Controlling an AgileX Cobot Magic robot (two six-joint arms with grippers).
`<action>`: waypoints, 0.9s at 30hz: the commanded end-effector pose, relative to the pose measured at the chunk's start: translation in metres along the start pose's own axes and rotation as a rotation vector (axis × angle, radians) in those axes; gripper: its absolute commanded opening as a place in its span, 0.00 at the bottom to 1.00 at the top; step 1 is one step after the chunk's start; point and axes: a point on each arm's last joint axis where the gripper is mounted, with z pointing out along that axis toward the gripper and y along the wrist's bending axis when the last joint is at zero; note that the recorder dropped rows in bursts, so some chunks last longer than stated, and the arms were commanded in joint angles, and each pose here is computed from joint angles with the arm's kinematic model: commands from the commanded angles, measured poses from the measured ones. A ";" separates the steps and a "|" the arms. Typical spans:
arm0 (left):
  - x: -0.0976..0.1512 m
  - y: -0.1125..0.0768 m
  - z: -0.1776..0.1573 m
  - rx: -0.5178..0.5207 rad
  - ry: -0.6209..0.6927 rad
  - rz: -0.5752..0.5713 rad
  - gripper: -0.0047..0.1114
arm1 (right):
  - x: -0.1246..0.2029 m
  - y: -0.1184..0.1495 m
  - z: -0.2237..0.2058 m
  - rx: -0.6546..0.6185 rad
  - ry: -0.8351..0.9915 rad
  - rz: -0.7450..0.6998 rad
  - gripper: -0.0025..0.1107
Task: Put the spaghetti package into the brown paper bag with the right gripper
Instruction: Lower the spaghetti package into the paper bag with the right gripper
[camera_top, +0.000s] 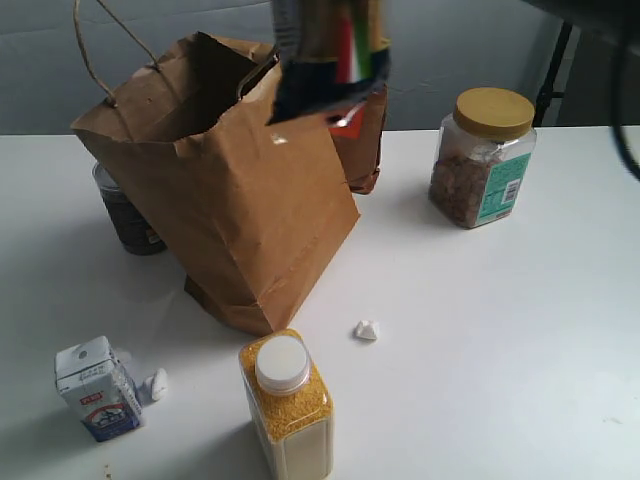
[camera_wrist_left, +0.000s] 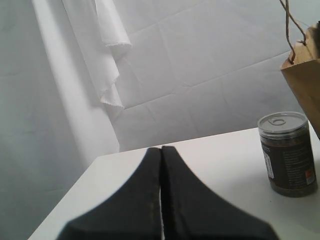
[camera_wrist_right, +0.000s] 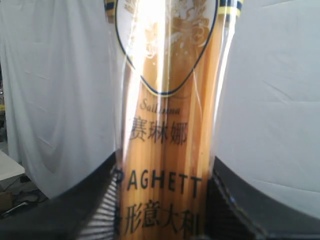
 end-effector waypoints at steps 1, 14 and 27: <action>0.001 0.000 0.000 -0.002 -0.004 -0.008 0.04 | -0.015 0.009 0.044 -0.069 -0.126 -0.031 0.02; 0.001 0.000 0.000 -0.002 -0.004 -0.008 0.04 | 0.017 -0.003 0.152 -0.071 -0.165 -0.059 0.02; 0.001 0.000 0.000 -0.002 -0.004 -0.008 0.04 | -0.026 0.009 0.138 -0.067 -0.205 -0.098 0.02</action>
